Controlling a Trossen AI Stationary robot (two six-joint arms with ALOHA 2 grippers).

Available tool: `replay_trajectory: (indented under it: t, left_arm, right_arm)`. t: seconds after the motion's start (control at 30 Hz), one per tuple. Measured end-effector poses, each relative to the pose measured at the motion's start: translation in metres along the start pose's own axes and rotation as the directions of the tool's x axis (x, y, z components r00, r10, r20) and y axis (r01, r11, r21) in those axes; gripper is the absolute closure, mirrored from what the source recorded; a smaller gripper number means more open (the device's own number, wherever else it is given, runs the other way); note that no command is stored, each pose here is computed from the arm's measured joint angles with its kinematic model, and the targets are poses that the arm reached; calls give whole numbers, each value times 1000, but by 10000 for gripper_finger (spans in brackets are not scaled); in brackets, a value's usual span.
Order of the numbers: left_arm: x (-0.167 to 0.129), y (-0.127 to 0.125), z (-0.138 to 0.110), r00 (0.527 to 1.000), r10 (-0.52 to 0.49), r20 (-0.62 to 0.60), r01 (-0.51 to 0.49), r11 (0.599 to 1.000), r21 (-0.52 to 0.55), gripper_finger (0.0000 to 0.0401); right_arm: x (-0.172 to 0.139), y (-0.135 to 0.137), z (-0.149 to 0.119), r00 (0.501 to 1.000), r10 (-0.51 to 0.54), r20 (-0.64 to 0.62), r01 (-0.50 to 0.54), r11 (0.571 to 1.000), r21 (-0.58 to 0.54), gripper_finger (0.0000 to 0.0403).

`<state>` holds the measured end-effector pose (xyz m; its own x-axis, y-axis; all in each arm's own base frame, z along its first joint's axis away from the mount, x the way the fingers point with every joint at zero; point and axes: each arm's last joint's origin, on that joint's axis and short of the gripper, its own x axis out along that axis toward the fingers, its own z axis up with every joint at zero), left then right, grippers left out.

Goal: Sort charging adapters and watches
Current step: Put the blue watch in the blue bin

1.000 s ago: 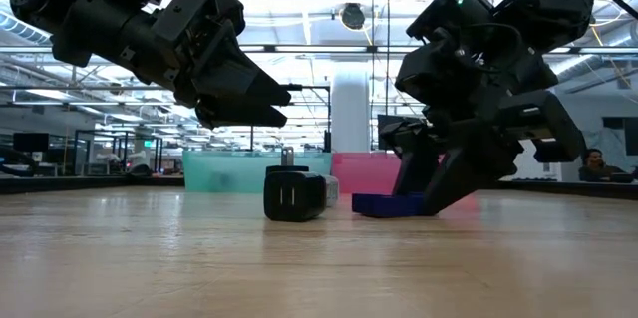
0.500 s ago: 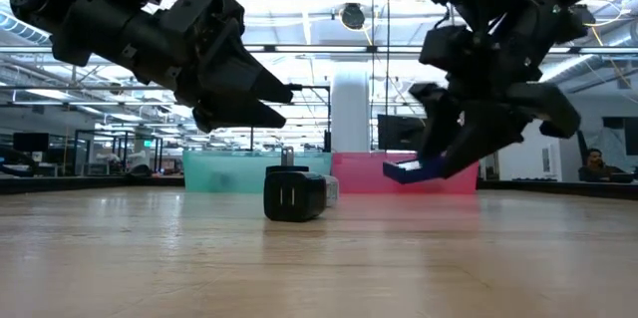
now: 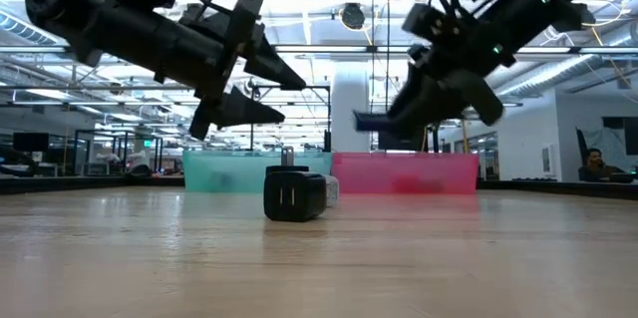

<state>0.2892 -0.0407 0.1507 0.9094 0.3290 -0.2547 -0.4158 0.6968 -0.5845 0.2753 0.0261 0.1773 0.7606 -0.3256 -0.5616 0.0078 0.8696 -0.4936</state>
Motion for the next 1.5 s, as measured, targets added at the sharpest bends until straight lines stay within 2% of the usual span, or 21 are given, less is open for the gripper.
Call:
replay_trajectory:
  t: [0.1, 0.3, 0.47, 0.63, 0.8, 1.07, 1.17, 1.37, 1.5]
  left_arm:
    - [1, 2, 2, 1000, 8, 6, -7, 999, -51, 132]
    - [2, -3, 6, 999, -27, 41, 30, 998, -64, 132]
    - [7, -16, 14, 996, -70, 49, 71, 997, -15, 132]
    - [15, -33, 25, 996, -75, 55, 73, 996, 43, 132]
    - [19, -41, 29, 997, -62, 41, 60, 997, 57, 132]
    - [20, -42, 30, 998, -56, 34, 55, 997, 48, 132]
    - [21, -42, 30, 997, -69, 22, 68, 997, 43, 132]
    - [23, -40, 32, 997, -82, 5, 82, 997, 6, 132]
    - [29, -36, 22, 997, -76, -30, 77, 997, 8, 132]
  right_arm:
    - [0, -2, 6, 997, -25, 77, 25, 1000, 11, 254]
    - [-1, 0, -1, 977, -75, 200, 69, 997, 35, 246]
    - [-2, 2, -7, 968, -88, 236, 83, 996, 33, 253]
    - [-3, 4, -6, 959, -53, 277, 48, 999, 24, 249]
    - [-3, 4, -5, 956, -51, 288, 46, 999, 23, 250]
    - [-7, 3, 3, 929, -75, 362, 59, 997, 54, 245]
    - [-8, 4, 4, 923, -51, 381, 40, 999, 36, 247]
    - [-8, 4, 4, 921, -49, 386, 37, 999, 40, 252]
    - [-8, 5, 4, 923, -44, 381, 33, 999, 36, 244]
